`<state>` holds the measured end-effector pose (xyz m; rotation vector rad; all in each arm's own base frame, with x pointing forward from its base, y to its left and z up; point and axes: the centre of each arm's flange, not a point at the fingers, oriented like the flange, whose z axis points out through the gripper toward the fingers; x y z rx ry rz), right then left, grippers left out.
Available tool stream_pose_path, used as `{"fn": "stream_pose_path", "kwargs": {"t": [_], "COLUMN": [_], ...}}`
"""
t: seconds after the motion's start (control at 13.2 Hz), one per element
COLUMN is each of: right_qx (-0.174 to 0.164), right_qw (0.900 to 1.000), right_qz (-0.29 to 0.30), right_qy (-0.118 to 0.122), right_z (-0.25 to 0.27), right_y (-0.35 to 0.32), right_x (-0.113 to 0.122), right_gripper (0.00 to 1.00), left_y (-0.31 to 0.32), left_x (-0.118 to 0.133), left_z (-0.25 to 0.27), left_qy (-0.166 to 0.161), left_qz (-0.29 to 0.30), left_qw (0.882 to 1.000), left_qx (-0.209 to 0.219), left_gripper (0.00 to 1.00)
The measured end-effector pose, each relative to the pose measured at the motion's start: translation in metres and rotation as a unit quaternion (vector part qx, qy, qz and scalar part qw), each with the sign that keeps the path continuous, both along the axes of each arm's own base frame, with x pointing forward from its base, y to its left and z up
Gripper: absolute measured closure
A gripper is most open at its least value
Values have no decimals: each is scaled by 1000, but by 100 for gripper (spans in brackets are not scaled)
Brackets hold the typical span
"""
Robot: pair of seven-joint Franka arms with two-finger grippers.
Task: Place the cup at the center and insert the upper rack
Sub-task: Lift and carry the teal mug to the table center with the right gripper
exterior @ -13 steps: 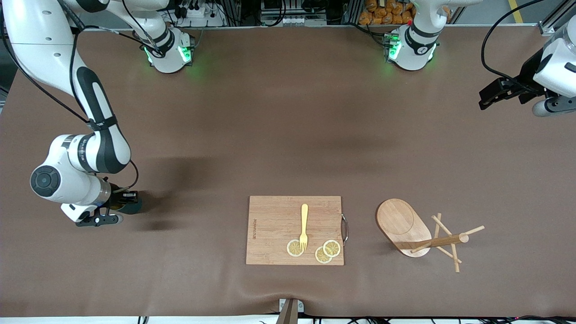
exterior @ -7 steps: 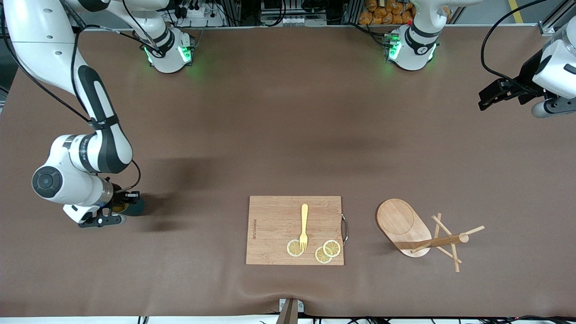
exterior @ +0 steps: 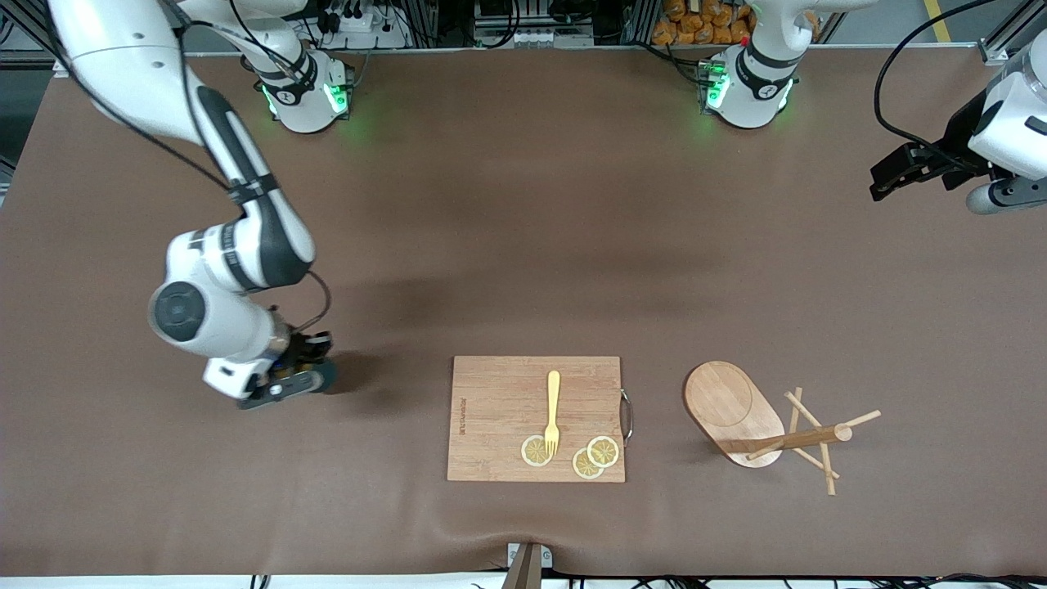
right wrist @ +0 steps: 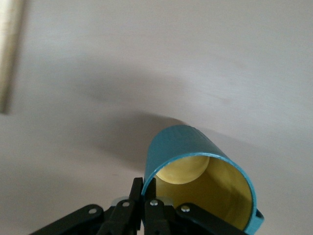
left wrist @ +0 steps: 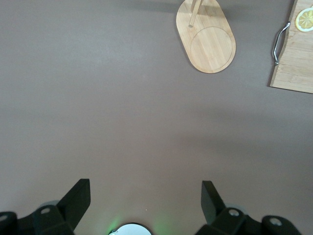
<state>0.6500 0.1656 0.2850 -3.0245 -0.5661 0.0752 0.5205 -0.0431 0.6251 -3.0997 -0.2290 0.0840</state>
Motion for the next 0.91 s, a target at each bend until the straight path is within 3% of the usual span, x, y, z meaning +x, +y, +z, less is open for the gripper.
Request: {"fn": "stream_pose_path", "kwargs": {"t": [0.3,0.91], "right_qx": [2,6], "right_qw": [998,998], "right_qz": [65,59], "right_qy": [-7,-17], "right_z": [11,28], "right_y": [100,277], "right_x": [-33,-132], "right_gripper": [96,96], "left_y": [0,0], "left_x": [2,3], "left_z": [-3,-5], "left_qy": [3,5], "left_qz": [0,0], "left_qw": [1000,1000], "left_qx": [0,0], "left_gripper": [0,0]}}
